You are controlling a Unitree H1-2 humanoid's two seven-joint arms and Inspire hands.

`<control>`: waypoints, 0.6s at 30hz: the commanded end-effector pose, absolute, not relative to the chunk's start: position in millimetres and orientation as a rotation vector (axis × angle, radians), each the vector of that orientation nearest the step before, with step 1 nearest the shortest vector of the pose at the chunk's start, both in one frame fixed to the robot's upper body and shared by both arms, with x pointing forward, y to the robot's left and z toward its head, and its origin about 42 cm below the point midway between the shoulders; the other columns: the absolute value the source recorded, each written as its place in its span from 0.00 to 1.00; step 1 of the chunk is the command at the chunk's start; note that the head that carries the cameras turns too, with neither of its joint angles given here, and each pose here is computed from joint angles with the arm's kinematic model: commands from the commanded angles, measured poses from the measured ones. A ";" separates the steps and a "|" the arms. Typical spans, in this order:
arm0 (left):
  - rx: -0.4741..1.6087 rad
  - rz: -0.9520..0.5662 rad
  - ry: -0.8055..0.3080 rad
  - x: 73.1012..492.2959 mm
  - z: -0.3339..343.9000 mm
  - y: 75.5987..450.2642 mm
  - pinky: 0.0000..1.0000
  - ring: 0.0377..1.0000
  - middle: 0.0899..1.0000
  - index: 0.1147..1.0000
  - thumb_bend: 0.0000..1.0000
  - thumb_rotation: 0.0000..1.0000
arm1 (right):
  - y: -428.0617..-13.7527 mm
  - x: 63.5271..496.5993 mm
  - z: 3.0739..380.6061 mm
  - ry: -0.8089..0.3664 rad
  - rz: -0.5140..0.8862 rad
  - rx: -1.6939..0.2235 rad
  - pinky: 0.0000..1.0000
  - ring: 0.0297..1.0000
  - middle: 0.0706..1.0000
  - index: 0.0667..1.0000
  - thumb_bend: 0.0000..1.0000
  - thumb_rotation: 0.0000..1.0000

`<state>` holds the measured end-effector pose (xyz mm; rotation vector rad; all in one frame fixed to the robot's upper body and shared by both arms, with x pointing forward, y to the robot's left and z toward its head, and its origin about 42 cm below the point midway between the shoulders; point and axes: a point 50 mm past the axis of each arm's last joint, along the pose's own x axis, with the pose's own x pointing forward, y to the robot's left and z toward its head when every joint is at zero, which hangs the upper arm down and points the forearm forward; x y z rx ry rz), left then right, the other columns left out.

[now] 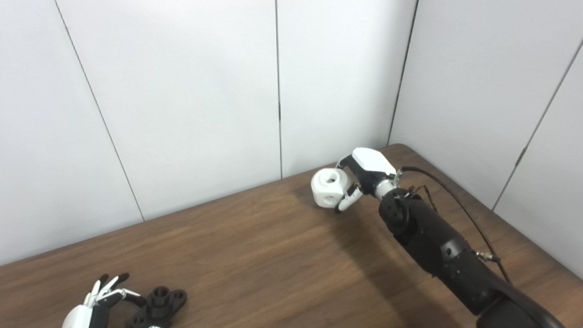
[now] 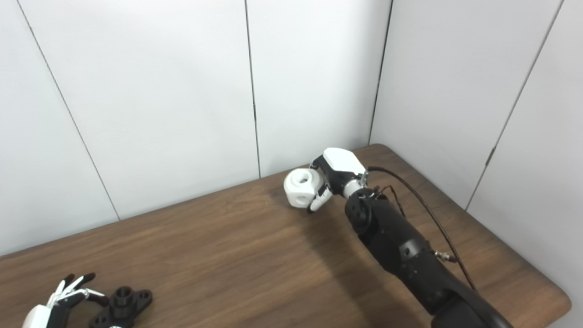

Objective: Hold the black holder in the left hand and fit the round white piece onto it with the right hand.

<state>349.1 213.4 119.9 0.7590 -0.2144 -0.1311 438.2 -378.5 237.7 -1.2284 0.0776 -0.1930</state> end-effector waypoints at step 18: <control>0.774 -0.141 -0.176 339.6 102.6 208.2 1.00 1.00 0.88 0.42 0.52 0.04 | -321.8 421.7 318.6 -0.162 -0.165 -1.001 0.65 0.72 0.73 0.43 0.51 0.14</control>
